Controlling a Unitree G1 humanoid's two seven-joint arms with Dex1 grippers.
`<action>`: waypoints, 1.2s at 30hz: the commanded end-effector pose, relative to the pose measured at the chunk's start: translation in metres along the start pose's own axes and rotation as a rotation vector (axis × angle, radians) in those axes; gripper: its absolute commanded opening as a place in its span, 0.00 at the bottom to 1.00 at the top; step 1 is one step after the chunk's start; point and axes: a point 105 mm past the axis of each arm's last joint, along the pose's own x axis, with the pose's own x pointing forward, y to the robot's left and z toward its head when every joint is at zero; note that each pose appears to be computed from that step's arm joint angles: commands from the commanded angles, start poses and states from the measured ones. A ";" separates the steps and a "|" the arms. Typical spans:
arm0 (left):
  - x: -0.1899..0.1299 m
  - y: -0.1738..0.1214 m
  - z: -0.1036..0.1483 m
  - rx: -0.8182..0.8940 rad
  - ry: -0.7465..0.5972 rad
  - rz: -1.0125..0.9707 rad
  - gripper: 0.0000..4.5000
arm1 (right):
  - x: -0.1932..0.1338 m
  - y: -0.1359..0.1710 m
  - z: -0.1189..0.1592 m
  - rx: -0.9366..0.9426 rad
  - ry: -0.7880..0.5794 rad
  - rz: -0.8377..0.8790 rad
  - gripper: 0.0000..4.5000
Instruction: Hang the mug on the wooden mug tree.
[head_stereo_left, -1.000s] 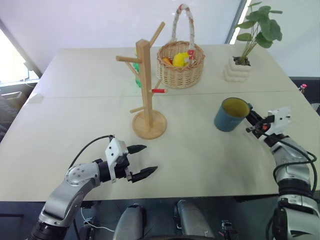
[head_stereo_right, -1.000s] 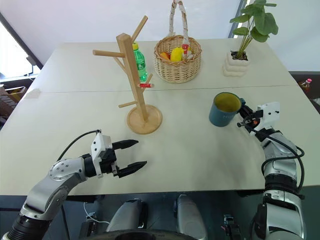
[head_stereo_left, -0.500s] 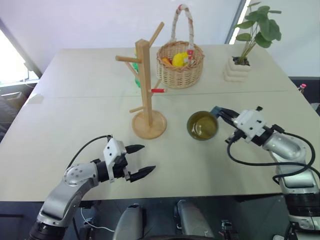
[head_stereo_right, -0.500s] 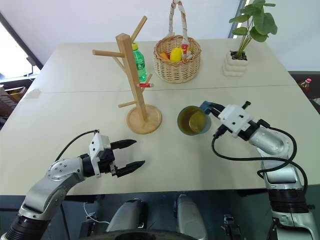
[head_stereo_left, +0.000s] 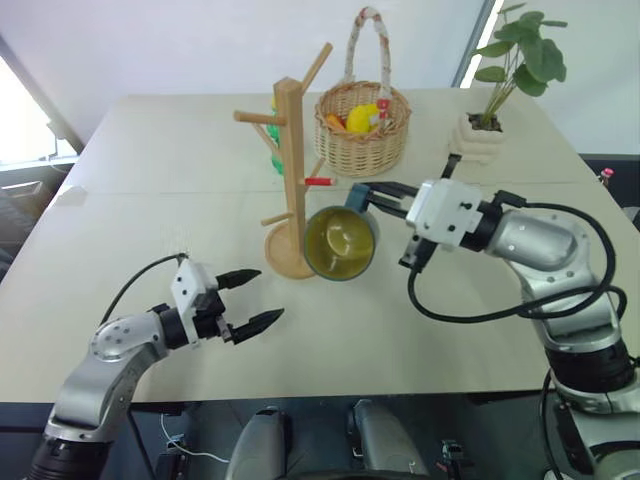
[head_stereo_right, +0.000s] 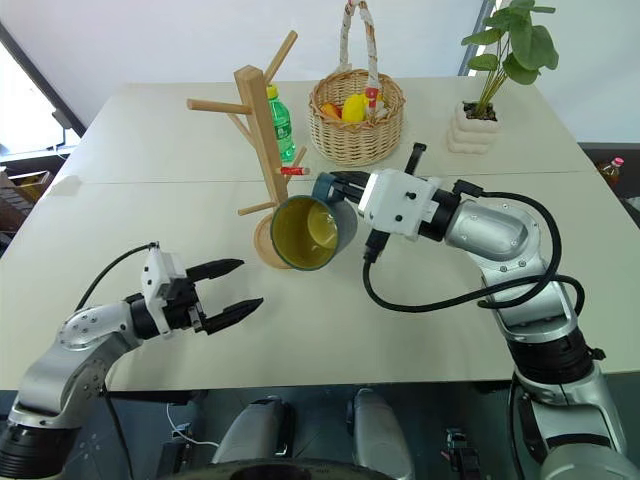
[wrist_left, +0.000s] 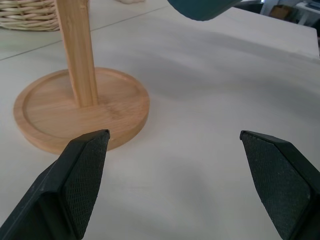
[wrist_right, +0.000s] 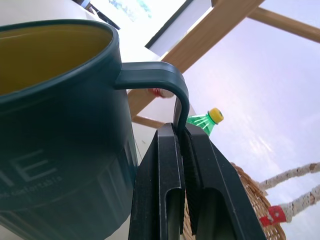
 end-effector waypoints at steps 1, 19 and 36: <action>-0.004 -0.003 0.015 0.032 -0.035 -0.011 1.00 | 0.003 -0.006 0.012 -0.052 -0.034 -0.003 0.01; -0.010 -0.004 0.036 0.034 -0.116 -0.019 1.00 | 0.025 -0.025 0.007 -0.106 0.049 0.000 0.01; -0.020 0.011 0.071 0.058 -0.239 0.048 1.00 | 0.045 -0.022 -0.010 -0.095 0.113 0.009 0.01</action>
